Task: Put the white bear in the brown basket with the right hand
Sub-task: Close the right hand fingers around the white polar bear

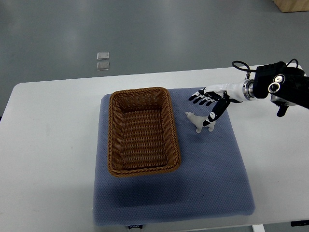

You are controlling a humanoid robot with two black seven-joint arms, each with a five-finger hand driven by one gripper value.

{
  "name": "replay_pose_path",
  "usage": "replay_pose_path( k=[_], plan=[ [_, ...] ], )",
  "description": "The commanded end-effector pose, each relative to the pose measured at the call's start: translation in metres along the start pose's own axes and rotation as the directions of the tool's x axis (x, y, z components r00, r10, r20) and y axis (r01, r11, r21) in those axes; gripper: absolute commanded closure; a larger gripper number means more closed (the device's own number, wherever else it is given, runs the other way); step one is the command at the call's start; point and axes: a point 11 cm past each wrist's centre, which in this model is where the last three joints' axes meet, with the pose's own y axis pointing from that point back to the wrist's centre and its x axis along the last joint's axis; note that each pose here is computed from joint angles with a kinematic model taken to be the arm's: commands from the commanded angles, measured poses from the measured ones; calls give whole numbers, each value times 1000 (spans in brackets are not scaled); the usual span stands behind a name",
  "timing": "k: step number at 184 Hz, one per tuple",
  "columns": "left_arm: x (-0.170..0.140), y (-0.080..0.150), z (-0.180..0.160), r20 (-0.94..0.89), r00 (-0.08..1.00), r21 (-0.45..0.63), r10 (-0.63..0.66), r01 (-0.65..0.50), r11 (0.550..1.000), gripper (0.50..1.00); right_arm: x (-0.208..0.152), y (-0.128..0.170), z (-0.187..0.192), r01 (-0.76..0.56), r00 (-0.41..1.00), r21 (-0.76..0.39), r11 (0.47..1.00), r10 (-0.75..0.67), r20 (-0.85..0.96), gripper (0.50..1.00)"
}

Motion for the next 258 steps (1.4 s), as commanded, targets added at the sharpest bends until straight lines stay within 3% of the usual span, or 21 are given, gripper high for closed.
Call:
replay_pose_path(
  k=[1,64,97,154,184,258],
  plan=[
    [0,0,0,0,1000,0,0,0,1000,500,-4,-1,4,2,1000,2,1000,-2,5,613],
    [0,0,0,0,1000,0,0,0,1000,500,-13,-6,10,-1,1000,-2,1000,1,-2,638],
    [0,0,0,0,1000,0,0,0,1000,500,-17,-7,15,6,1000,-5,1000,-6,-1,681],
    [0,0,0,-1,1000,0,0,0,1000,500,-22,-12,12,9,1000,7,1000,-9,-28,854],
    [1,0,0,-1,1000,0,1,-1,1000,500,-26,-13,14,16,999,13,1000,-16,-31,997],
    [1,0,-1,-2,1000,1,2,-2,1000,500,-10,-4,7,-4,999,21,1000,5,-49,1000]
  ],
)
